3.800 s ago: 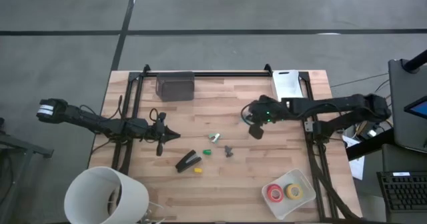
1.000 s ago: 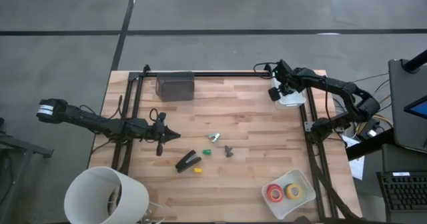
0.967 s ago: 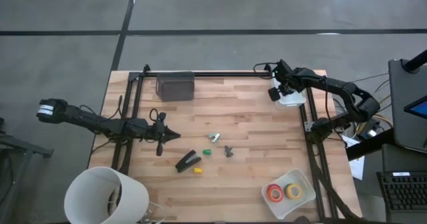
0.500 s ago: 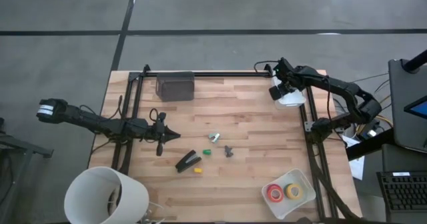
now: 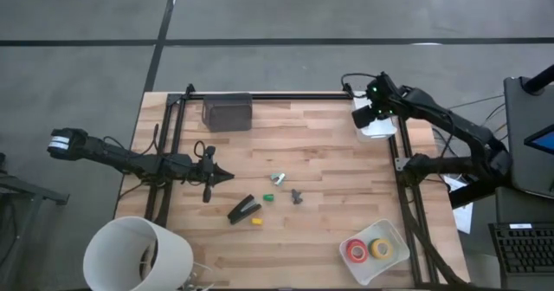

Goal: Pick and place Stapler, Stapler remover, tape
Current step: Put the blue staple remover into the top white bin

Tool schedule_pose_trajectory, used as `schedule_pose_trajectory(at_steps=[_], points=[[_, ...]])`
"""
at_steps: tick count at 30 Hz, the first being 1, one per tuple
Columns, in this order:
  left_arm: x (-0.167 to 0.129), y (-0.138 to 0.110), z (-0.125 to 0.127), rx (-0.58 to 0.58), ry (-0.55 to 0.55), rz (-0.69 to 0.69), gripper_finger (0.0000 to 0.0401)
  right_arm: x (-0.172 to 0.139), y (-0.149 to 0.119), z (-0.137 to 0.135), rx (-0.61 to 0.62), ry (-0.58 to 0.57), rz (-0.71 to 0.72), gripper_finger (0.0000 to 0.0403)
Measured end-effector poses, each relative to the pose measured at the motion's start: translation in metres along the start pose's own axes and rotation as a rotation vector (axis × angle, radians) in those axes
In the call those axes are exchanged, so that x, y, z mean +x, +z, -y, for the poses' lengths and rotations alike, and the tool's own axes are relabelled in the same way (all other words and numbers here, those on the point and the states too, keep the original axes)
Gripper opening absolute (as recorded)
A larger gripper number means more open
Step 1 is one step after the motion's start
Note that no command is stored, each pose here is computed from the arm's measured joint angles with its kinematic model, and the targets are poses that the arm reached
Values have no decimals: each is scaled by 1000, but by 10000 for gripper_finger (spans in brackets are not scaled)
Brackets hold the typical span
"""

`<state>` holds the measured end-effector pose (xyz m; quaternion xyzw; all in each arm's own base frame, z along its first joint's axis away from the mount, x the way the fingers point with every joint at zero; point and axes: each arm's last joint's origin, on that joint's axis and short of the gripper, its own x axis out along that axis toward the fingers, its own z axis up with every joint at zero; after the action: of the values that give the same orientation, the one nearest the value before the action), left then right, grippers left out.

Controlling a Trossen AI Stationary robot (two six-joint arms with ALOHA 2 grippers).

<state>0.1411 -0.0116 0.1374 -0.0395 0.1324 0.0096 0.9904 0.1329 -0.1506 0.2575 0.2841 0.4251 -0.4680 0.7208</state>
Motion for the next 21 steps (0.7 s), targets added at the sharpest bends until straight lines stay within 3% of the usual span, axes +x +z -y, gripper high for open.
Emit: schedule_pose_trajectory(at_steps=[11,21], points=[[0,0,0,0,0,0,20,-22,-18,-39,-120,177,51,120],[0,0,0,0,0,0,21,-30,-39,-96,-249,423,57,106]])
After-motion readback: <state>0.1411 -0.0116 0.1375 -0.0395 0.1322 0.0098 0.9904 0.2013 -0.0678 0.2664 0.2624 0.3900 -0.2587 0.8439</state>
